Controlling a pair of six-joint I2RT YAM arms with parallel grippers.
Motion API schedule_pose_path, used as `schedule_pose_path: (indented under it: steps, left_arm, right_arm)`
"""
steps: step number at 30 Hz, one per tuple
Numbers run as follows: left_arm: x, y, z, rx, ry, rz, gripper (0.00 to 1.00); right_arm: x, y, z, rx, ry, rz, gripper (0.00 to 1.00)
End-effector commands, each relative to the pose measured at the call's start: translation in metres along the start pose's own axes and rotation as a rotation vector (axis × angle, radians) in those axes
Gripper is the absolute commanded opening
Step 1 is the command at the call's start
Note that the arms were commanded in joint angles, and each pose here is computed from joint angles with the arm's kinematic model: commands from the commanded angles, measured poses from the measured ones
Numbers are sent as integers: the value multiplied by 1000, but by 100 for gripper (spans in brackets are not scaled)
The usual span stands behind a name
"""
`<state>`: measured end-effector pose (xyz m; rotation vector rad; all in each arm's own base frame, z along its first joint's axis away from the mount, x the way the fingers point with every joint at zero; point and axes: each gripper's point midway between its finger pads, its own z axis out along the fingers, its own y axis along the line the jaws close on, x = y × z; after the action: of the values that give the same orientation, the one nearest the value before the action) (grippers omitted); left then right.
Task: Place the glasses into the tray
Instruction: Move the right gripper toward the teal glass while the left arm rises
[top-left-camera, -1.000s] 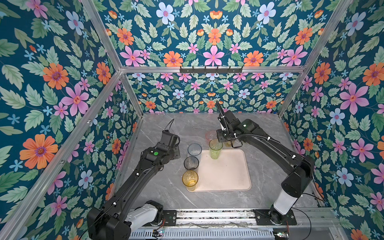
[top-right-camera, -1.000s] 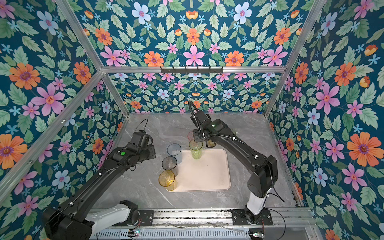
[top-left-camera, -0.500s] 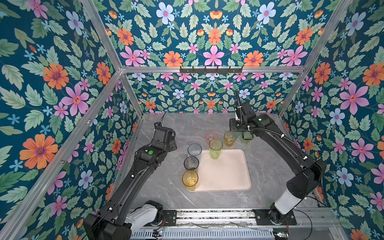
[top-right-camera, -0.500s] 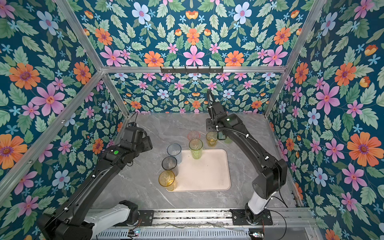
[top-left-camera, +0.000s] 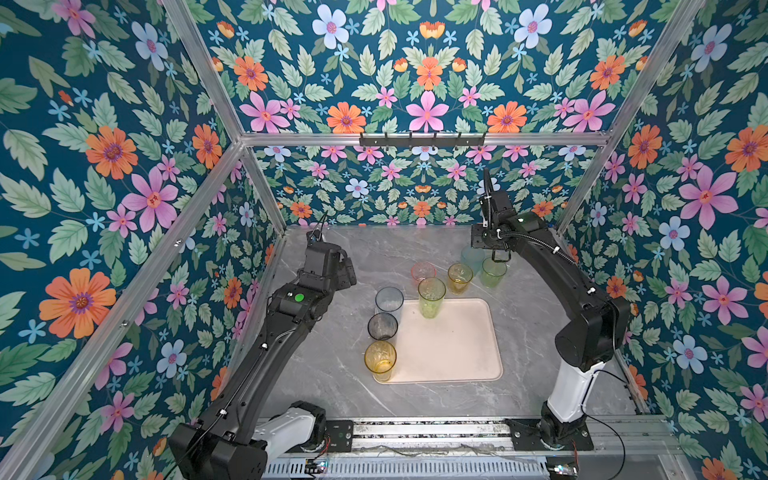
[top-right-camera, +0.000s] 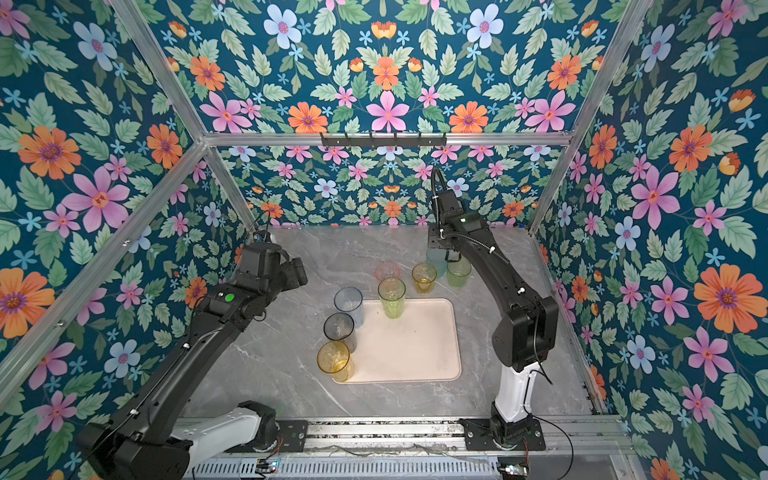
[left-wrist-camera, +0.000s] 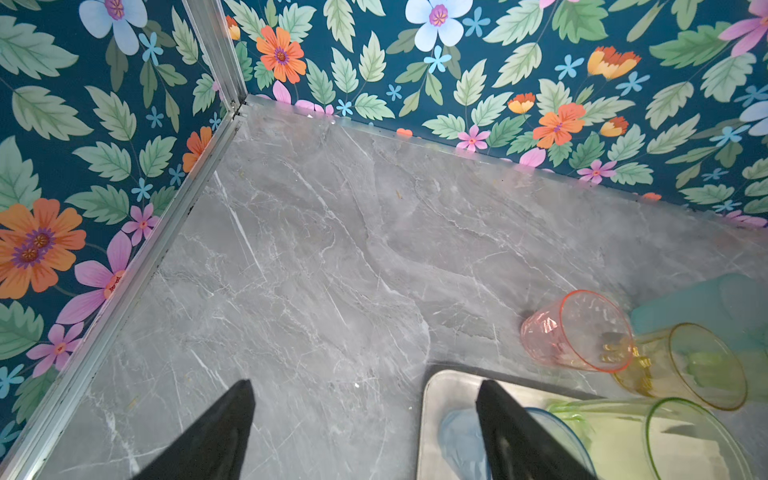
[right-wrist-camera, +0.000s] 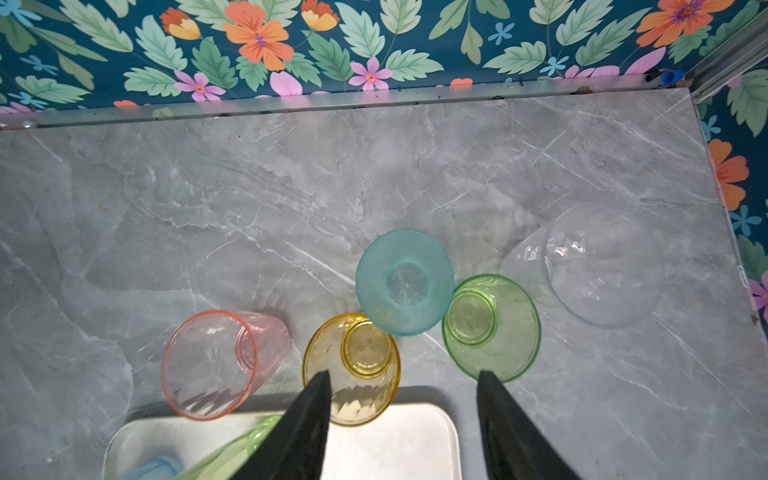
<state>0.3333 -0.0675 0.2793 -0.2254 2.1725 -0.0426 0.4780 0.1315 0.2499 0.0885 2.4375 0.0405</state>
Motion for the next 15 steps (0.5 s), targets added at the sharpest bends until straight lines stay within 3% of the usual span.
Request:
schedule_pose_path:
  steps: [1,5,15]
  left_arm:
    - [-8,7,-1,-32,-45,39,91]
    - [-9,16,2,-88,-61,68,99]
    - [-9,30,17,-160,-66,109,99]
  right_arm:
    - [-4,-4,11,22,7,-6,58]
    - [-3,-6,29,36,47,-2,58]
    - [8,-10,69,36,150,30,57]
